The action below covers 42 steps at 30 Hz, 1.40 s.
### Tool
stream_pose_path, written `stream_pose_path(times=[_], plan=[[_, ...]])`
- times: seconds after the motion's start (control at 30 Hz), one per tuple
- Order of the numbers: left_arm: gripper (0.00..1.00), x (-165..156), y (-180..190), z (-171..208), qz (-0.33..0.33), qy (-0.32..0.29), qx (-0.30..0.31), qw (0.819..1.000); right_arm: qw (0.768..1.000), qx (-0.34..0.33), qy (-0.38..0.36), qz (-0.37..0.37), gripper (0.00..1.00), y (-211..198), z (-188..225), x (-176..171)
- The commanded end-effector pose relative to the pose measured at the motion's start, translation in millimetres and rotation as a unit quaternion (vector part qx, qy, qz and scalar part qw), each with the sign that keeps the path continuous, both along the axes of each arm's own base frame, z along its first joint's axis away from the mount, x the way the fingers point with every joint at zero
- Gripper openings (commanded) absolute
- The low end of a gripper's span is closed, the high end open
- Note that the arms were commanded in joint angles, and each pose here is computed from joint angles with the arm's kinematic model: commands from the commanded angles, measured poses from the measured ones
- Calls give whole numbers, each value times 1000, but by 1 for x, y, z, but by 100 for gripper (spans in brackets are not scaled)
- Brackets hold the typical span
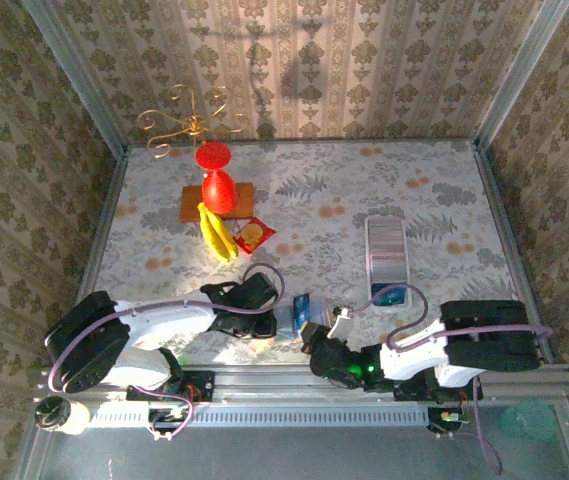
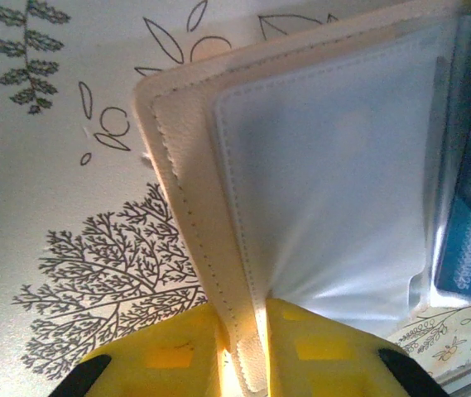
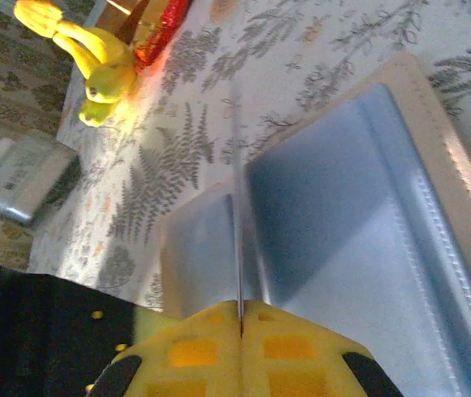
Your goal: Put the credit cards into the card holder
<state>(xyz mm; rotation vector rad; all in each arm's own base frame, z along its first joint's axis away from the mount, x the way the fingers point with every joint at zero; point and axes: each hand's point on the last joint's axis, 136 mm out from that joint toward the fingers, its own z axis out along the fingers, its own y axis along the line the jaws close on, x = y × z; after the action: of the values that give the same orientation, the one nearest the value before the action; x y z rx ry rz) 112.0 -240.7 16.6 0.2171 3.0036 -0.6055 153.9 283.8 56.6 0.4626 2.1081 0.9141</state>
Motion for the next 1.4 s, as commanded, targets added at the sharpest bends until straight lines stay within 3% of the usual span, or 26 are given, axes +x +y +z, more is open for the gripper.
stream_pose_path(times=[0.0, 0.13, 0.3, 0.37, 0.43, 0.53, 0.67, 0.77, 0.97, 1.2, 1.37], plan=[[18, -23, 21, -22, -21, 46, 44, 998, 997, -73, -1, -13, 0, -30, 5, 4], [18, -22, 21, -20, -23, 44, 42, 998, 985, -160, -16, 58, 0, -45, 45, 15], [18, -21, 18, -20, -28, 44, 37, 998, 947, -270, -75, 154, 0, -80, 118, 37], [18, -20, 17, -19, -32, 44, 36, 998, 926, -302, -113, 198, 0, -97, 141, 46], [18, -19, 16, -18, -35, 42, 35, 998, 889, -356, -147, 249, 0, -110, 152, 50], [18, -16, 15, -15, -41, 42, 34, 998, 818, -411, -167, 366, 0, -124, 151, 41], [18, -14, 8, -8, -52, 42, 25, 997, 772, -393, -150, 477, 0, -146, 148, 27], [18, -12, 7, -4, -58, 43, 27, 997, 746, -394, -139, 519, 0, -163, 136, 23], [19, -9, 1, 4, -58, 50, 17, 997, 717, -377, -126, 573, 0, -184, 112, 19], [19, -4, -5, 6, -55, 62, 3, 997, 698, -413, -119, 572, 0, -197, 79, 34], [19, -4, -10, 6, -63, 65, -3, 996, 663, -467, -99, 577, 0, -217, 56, 39]])
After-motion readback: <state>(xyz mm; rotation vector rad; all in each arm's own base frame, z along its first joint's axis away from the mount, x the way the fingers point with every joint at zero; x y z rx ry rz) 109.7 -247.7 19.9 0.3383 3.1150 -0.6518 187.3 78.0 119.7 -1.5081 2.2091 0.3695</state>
